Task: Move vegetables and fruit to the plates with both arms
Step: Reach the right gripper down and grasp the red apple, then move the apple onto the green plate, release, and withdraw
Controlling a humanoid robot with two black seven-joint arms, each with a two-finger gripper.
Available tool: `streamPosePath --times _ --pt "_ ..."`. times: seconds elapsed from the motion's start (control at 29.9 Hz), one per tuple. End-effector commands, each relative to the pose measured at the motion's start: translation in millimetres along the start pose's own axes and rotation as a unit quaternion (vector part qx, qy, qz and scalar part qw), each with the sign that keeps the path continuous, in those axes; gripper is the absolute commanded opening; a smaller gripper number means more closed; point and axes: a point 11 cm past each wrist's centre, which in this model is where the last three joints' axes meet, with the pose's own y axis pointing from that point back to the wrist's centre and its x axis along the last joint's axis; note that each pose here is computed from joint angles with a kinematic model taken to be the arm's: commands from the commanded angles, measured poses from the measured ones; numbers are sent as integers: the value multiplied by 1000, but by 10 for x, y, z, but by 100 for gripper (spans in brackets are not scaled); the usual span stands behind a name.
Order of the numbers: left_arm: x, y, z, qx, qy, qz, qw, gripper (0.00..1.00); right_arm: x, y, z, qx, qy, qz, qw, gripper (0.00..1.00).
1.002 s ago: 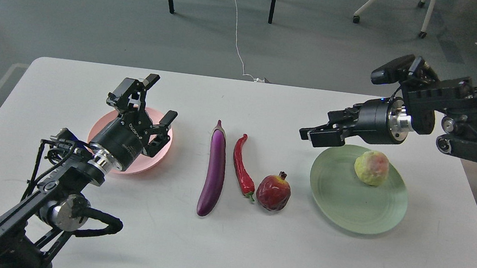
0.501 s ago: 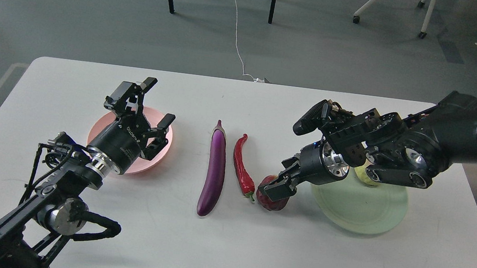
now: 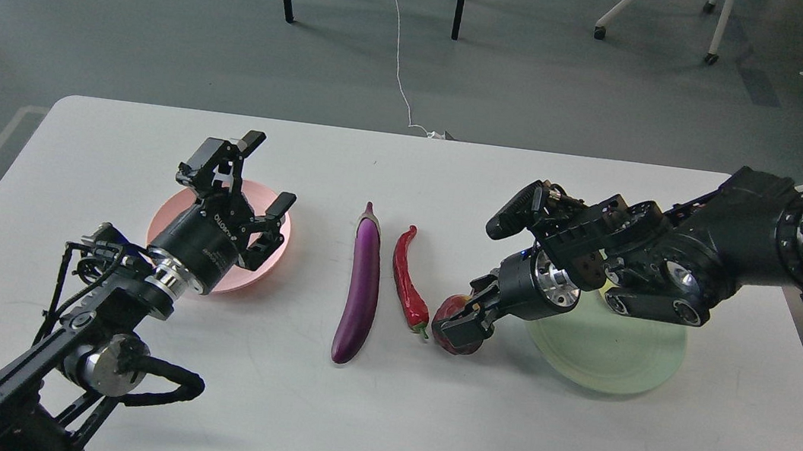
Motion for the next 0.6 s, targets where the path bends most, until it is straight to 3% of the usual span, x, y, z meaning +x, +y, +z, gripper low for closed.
streamPosePath --times 0.0,0.13,0.23,0.37,0.57 --pt "4 1 0 0 0 0 1000 99 -15 -19 -12 1 2 -5 1000 76" --pt "0 0 5 -1 0 0 1000 99 -71 -25 10 -5 7 -19 1000 63" --pt "5 3 -2 0 1 1 1000 99 -98 -21 27 -7 7 -22 1000 47" --pt "3 7 -3 0 1 1 1000 99 -36 62 73 -15 7 -14 1000 47" --pt "-10 -8 2 1 -2 -4 1000 99 222 651 373 -64 5 30 997 48"
